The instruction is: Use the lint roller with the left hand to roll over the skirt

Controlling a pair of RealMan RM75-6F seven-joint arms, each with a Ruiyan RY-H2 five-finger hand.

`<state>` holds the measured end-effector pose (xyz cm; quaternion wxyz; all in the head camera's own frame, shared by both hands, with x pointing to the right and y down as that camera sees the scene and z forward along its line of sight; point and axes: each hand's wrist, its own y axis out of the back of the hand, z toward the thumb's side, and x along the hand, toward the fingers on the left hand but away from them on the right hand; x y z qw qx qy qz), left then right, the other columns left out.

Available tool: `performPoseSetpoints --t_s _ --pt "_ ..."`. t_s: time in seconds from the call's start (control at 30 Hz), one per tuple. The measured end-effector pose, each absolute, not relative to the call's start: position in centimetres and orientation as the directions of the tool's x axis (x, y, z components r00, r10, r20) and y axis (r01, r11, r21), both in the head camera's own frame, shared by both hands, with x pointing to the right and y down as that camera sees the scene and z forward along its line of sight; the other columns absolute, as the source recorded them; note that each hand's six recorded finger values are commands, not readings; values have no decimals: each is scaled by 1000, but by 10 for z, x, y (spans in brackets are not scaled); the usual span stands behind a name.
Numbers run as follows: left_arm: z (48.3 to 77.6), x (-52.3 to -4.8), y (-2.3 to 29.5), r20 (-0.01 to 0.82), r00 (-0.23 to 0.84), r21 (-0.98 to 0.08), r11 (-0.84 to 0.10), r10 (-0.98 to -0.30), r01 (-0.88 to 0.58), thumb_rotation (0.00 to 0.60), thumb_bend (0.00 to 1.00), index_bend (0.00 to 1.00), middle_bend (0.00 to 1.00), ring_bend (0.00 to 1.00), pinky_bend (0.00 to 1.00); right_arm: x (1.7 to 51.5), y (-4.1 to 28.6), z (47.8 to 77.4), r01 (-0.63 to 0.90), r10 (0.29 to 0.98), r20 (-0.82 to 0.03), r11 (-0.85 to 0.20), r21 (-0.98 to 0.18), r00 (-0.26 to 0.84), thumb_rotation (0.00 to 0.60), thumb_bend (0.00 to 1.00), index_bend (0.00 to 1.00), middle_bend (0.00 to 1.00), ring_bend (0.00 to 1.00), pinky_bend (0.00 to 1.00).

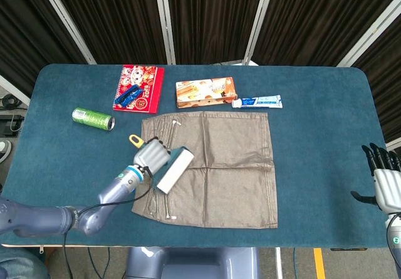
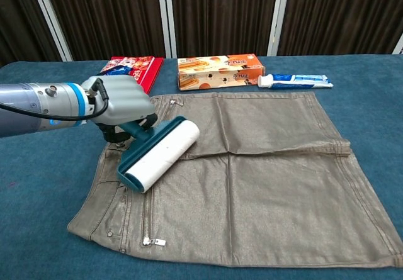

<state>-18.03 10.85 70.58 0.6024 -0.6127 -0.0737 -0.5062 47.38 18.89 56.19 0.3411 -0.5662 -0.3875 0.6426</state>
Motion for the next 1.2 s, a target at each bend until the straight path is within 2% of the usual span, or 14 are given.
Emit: performPoseSetpoints --t_s 0.17,0.33,0.53,0.87,1.2 --pt "707 -200 103 718 448 -644 -266 -532 717 600 902 646 461 403 440 472 189 562 -1 877 -464 -468 -884 -122 600 0 0 0 0 0" --pt "705 -193 104 707 467 -660 -259 -532 705 600 903 647 461 403 440 472 188 562 4 878 -462 -465 -885 -125 600 0 0 0 0 0" --pt "703 -165 115 692 519 -683 -222 -502 695 600 903 650 462 404 441 476 187 560 13 879 -458 -461 -887 -133 600 0 0 0 0 0" --pt "695 -94 144 642 627 -740 -140 -441 658 600 902 654 463 408 445 481 188 557 21 879 -455 -457 -889 -142 600 0 0 0 0 0" --pt "692 -47 170 629 671 -752 -88 -392 653 600 901 655 464 408 446 482 188 556 22 880 -452 -454 -891 -144 600 0 0 0 0 0"
